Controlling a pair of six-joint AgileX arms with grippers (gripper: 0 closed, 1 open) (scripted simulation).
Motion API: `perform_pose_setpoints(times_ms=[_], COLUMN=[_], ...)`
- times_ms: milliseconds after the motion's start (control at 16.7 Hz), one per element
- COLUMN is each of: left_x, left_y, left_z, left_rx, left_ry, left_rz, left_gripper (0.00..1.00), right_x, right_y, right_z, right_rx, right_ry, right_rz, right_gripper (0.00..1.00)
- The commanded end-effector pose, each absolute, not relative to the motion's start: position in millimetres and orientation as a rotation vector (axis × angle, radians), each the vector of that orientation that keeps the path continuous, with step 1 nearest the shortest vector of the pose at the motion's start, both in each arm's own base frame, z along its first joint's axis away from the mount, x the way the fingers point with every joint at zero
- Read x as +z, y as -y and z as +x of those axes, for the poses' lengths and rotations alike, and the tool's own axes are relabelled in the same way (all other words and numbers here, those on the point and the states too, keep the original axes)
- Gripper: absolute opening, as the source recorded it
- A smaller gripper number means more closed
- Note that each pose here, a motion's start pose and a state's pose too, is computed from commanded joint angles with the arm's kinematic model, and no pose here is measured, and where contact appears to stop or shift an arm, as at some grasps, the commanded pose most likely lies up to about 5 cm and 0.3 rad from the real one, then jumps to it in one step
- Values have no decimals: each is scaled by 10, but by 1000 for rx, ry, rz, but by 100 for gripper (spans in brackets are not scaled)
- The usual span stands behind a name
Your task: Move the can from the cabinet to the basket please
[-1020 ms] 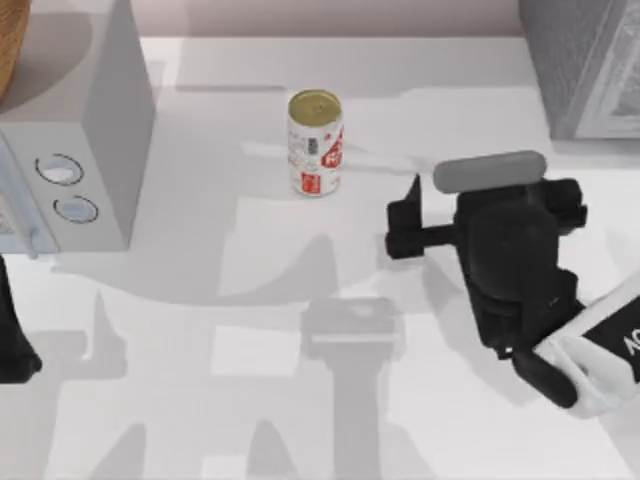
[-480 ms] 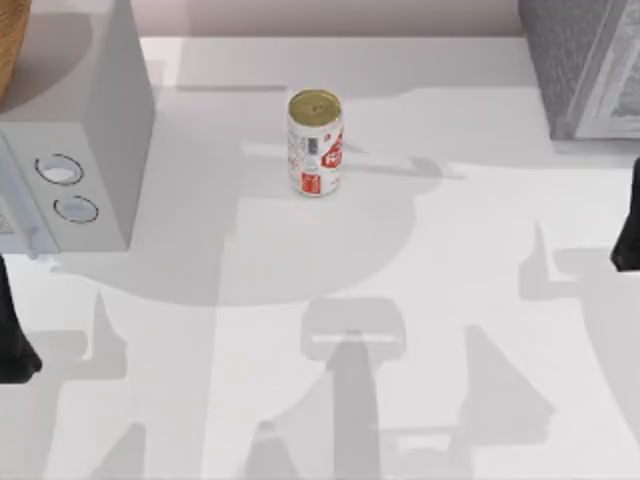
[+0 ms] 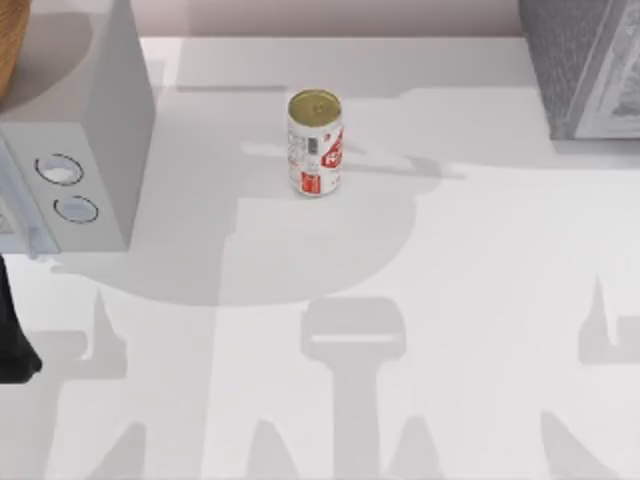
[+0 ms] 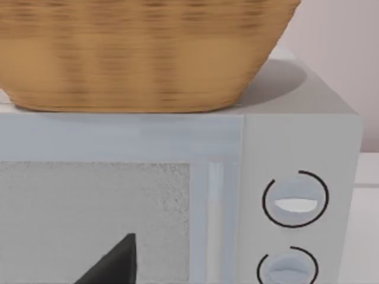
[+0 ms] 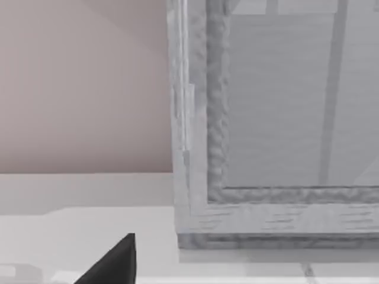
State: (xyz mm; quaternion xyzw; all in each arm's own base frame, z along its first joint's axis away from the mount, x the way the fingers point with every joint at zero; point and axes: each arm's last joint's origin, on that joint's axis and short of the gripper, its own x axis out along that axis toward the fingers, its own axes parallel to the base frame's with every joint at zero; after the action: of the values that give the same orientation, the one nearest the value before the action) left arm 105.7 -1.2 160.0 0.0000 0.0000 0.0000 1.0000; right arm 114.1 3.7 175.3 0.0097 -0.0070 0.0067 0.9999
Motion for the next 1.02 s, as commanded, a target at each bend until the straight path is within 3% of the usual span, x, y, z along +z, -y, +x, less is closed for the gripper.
perform_pose_setpoints(times_ms=[540,1020], left_x=[1600,1600], left_y=[12,12], left_z=[1057,1057], left_rx=[0,0], left_ry=[0,0], left_rz=[0,0], left_gripper=[100,100], right_x=[1600,1775], right_y=[12,161], right_z=[1057,1177], right_rx=[0,1], right_ry=[0,18], right_rz=[0,-6], right_gripper=[100,100])
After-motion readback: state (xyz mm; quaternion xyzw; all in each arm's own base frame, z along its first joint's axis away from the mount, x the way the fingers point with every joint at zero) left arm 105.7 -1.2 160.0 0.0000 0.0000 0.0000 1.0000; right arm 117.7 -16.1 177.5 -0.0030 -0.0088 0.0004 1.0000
